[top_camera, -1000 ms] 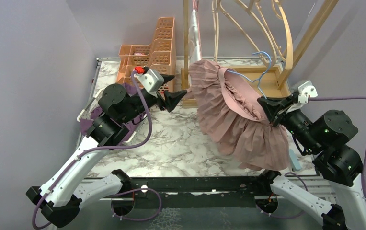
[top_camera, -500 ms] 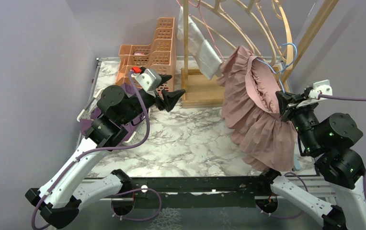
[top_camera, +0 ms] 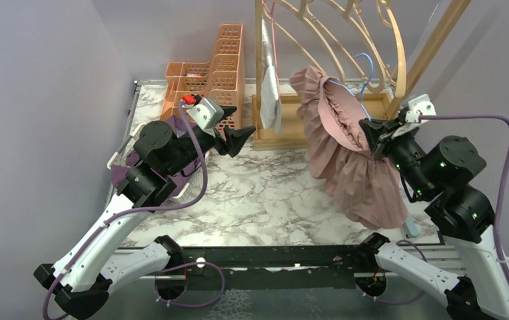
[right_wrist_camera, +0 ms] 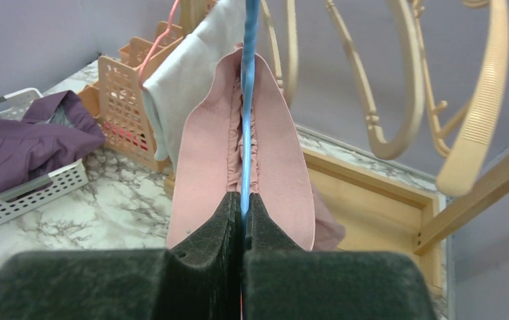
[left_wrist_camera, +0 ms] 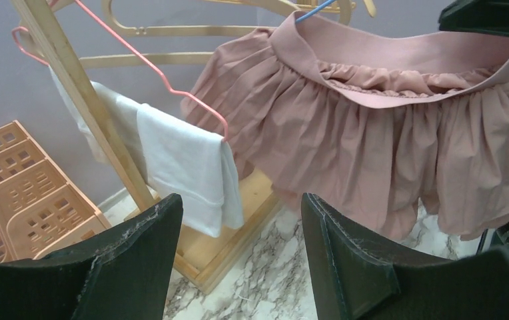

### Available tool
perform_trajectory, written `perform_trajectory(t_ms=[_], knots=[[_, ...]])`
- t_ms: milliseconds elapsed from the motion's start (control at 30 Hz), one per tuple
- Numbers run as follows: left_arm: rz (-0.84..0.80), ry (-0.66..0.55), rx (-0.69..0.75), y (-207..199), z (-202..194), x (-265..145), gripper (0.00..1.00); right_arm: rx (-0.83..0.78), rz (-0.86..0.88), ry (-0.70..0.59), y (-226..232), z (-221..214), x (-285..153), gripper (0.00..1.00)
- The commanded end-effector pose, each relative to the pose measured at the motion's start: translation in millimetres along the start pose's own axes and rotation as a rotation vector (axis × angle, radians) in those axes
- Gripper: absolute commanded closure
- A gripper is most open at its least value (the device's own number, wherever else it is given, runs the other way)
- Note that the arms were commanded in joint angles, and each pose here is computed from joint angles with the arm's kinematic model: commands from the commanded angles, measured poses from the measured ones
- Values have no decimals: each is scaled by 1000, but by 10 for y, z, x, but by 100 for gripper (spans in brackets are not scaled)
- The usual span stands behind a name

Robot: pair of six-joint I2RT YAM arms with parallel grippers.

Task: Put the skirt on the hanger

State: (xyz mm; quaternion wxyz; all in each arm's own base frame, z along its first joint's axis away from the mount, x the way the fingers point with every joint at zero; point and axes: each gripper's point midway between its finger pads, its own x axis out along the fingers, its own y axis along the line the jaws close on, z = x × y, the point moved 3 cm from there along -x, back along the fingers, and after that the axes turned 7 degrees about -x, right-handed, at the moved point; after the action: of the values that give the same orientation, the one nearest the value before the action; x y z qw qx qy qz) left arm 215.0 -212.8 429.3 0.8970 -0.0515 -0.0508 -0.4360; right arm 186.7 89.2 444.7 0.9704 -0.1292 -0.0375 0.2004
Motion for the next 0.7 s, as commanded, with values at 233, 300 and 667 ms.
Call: perform_trajectory(t_ms=[233, 300, 667], knots=[[27, -10, 8, 18, -3, -132, 32, 220, -43, -200, 71, 600, 734, 99], [32, -8, 7, 20, -8, -152, 32, 252, -69, -223, 58, 644, 835, 99], [49, -5, -2, 31, -31, -210, 32, 284, -227, -308, -144, 855, 1136, 99]])
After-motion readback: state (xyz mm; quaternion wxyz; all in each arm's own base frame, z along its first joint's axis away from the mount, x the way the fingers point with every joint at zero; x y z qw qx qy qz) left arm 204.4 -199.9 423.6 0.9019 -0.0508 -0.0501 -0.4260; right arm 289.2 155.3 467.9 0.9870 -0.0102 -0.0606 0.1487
